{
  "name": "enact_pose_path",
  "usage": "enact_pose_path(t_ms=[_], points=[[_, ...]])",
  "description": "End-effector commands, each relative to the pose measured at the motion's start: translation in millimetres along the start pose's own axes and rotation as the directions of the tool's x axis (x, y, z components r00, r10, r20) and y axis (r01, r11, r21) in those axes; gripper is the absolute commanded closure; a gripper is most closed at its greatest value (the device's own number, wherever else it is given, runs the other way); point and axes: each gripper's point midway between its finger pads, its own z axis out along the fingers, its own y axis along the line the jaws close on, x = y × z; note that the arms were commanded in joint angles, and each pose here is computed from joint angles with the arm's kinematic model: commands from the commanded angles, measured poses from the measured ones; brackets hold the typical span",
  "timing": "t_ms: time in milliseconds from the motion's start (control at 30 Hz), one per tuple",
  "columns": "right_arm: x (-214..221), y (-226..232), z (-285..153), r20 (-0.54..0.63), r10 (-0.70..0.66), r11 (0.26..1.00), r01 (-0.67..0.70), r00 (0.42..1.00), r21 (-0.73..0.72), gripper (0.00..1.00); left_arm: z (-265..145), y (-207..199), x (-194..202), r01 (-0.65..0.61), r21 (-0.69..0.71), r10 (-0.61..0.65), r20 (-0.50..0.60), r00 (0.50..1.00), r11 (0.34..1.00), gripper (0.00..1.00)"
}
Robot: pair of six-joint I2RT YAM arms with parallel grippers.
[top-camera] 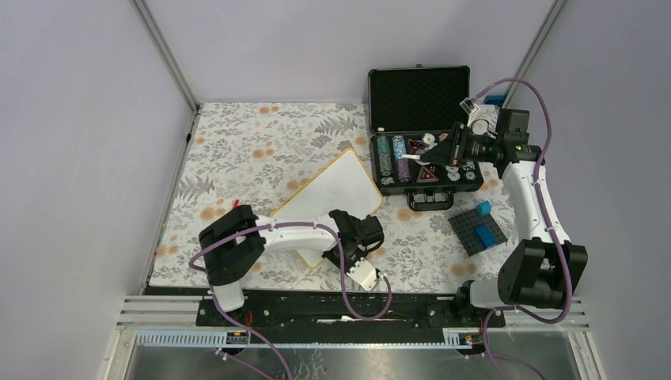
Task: Write a sentence on the whiteboard
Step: Move the whiteboard to the corner of the board, then adjust the whiteboard at the center of the board.
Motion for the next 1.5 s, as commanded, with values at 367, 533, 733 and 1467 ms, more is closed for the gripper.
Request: enact_pose_path(t_ms=[367, 533, 733, 1467], points=[[-1.8, 19.8, -9.4, 0.031, -0.105, 0.994, 0.106, 0.994, -0.031, 1.0, -33.9, 24.5, -30.4, 0.012, -0.105, -0.012, -0.002, 1.0, 0.994, 0.52], [-10.2, 24.2, -10.7, 0.043, -0.149, 0.988, 0.15, 0.988, -0.036, 1.0, -67.2, 27.8, -49.6, 0.128, -0.149, -0.112, 0.11, 0.988, 0.981, 0.04], [-23.4, 28.3, -12.5, 0.083, -0.218, 0.975, 0.22, 0.972, -0.011, 1.0, -109.3, 19.3, -66.9, 0.31, -0.123, -0.263, 0.298, 0.918, 0.943, 0.01], [61.6, 119.5, 91.2, -0.114, -0.681, 0.732, 0.671, 0.723, -0.119, 1.0, -298.1, 17.9, 205.3, 0.935, 0.306, -0.338, 0.873, -0.351, -0.181, 0.01]])
